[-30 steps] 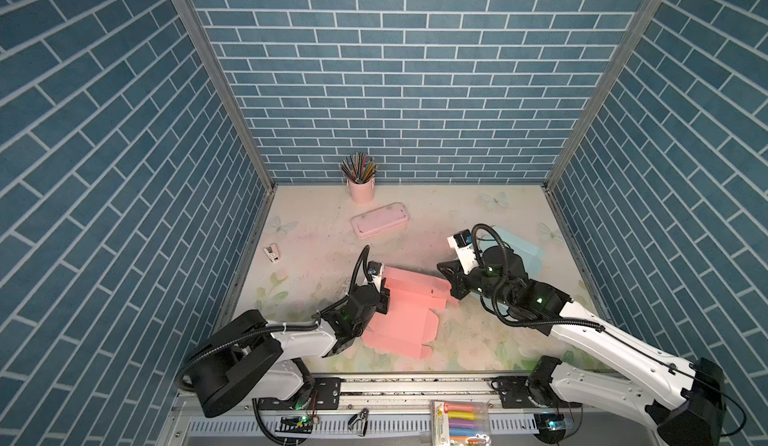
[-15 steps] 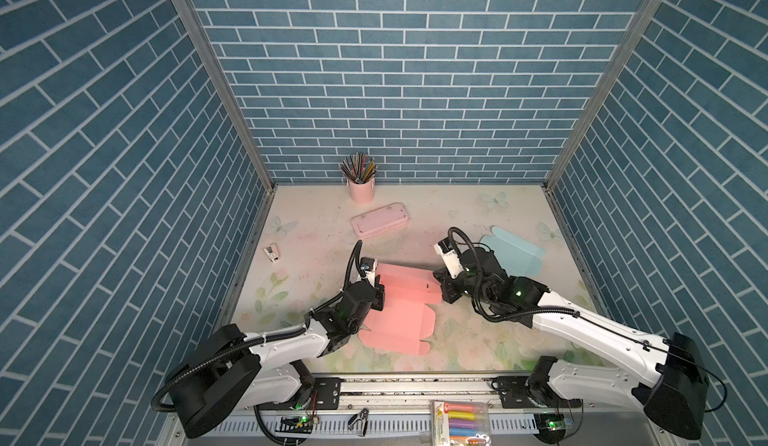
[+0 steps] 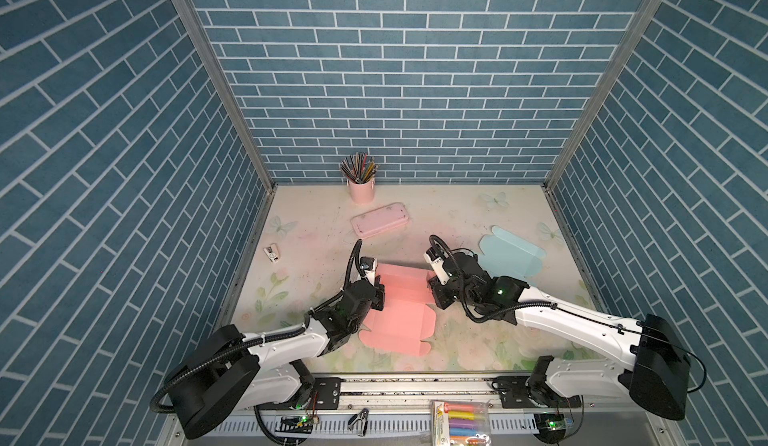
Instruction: Fold the paper box
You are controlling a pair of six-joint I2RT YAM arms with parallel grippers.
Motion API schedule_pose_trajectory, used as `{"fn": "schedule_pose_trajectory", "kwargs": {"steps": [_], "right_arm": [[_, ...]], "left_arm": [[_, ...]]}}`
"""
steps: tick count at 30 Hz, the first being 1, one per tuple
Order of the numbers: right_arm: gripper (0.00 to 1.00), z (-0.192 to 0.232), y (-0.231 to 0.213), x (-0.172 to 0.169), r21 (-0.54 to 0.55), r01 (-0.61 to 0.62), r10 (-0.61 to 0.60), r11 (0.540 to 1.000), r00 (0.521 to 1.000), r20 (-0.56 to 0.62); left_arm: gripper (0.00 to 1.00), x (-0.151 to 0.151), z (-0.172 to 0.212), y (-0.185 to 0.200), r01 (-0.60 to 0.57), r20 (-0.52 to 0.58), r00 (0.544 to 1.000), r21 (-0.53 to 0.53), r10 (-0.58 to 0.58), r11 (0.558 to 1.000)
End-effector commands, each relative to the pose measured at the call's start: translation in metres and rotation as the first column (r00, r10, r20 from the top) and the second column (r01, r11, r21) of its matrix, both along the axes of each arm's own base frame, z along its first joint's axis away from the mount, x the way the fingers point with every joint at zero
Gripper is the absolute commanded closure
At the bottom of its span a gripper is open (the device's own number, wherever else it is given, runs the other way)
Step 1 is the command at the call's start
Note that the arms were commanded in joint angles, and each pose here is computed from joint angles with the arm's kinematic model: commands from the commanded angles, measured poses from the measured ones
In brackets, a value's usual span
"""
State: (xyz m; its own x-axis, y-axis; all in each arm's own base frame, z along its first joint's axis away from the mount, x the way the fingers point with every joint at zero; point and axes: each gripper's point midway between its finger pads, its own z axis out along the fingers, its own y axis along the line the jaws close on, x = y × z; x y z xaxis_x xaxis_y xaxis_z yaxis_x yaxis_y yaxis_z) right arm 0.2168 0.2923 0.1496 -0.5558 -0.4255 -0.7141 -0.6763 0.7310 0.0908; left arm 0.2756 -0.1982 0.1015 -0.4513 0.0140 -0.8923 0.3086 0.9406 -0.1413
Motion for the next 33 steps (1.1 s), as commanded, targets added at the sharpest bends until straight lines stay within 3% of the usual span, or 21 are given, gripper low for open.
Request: {"fn": "schedule_pose_trajectory", "kwargs": {"steps": [1,11,17,27,33], "right_arm": [[1.00,0.016,0.015,0.002,0.046,-0.043,0.041,0.998,0.998,0.036],[1.00,0.035,0.025,0.002,0.127,-0.082,0.069,0.988,0.992,0.103],[1.00,0.061,0.014,-0.009,0.236,-0.113,0.070,0.965,0.980,0.186],[1.00,0.079,-0.010,-0.027,0.401,-0.156,0.032,0.903,0.953,0.300],[1.00,0.086,-0.022,-0.034,0.536,-0.171,-0.030,0.827,0.938,0.346]], "left_arm": [[0.96,0.002,0.014,-0.004,0.006,0.021,1.000,-0.055,-0.004,0.998],[0.95,0.000,0.020,0.002,0.016,0.004,1.000,-0.149,-0.015,0.989],[0.95,0.007,0.030,0.016,-0.010,0.002,1.000,-0.168,0.010,0.986],[0.95,0.016,0.057,0.033,-0.054,-0.017,0.999,-0.268,0.051,0.962],[0.95,0.013,0.080,0.035,-0.037,-0.001,0.999,-0.358,0.039,0.933]]}}
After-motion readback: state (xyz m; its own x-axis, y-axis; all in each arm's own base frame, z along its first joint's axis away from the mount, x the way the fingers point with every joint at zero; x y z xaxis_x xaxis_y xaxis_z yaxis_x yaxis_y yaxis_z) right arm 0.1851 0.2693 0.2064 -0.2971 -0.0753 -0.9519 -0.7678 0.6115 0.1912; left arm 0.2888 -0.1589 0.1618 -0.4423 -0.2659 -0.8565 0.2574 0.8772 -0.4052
